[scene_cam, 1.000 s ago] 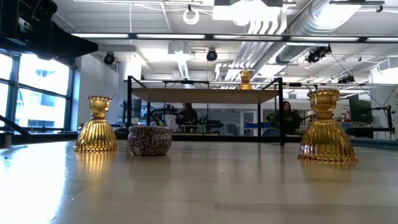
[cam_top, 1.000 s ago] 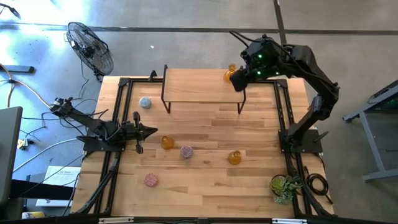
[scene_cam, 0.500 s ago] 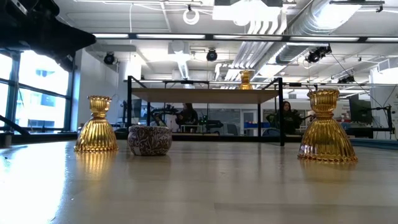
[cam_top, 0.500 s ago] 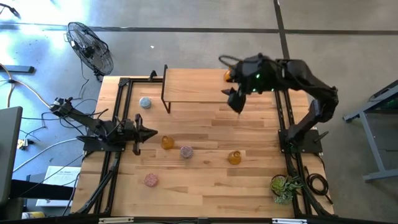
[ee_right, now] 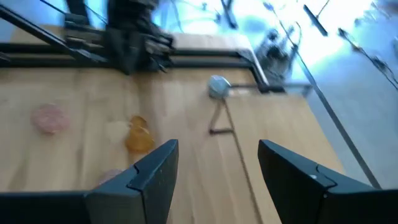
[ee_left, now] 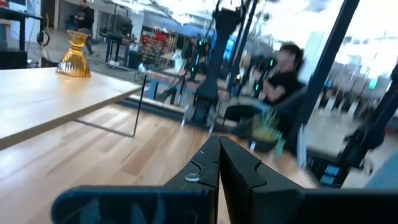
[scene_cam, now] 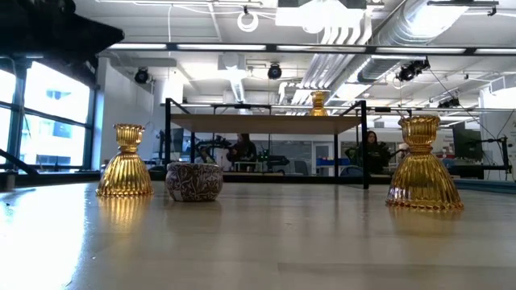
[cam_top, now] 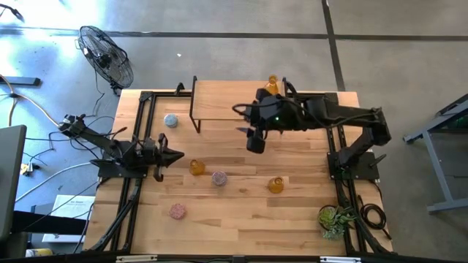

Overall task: Pick & Place candle stick holders
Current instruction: Put the blue patterned candle on the shelf

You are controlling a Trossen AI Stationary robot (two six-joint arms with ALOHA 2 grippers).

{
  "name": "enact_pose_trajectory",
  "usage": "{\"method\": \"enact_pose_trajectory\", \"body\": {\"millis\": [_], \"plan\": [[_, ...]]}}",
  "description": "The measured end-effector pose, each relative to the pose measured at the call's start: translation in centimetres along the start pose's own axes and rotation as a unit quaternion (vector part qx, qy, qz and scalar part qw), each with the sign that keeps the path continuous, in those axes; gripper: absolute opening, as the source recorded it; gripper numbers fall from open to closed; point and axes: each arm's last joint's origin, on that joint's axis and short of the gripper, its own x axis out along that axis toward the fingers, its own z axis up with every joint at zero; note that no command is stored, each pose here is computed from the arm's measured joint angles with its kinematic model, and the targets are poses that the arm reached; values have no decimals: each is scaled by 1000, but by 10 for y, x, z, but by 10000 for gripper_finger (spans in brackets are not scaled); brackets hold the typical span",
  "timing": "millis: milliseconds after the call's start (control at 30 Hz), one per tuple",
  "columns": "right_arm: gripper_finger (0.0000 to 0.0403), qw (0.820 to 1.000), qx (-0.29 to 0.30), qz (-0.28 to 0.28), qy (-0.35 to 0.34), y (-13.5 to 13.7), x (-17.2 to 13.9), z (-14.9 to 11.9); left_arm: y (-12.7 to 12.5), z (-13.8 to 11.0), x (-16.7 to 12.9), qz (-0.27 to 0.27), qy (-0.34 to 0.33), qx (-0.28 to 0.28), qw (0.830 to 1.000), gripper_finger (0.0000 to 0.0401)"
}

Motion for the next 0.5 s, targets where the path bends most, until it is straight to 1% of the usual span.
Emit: {"method": "enact_pose_trajectory", "body": {"millis": [133, 233, 333, 433, 500], "plan": [[217, 1000, -3, 12, -2, 10, -3, 0, -2, 5, 0, -13, -8, -15, 1000, 25], [217, 1000, -8, 22, -4, 18, -5, 0, -2, 6, 0, -12, -8, -21, 1000, 55], [217, 999, -14, 32, -6, 25, -8, 0, -2, 6, 0, -5, -11, -24, 1000, 99], [217, 999, -20, 41, -8, 32, -10, 0, -1, 5, 0, -2, -7, -10, 1000, 148], [217, 999, -23, 43, -9, 36, -11, 0, -3, 4, 0, -33, 1, 18, 999, 178]]}}
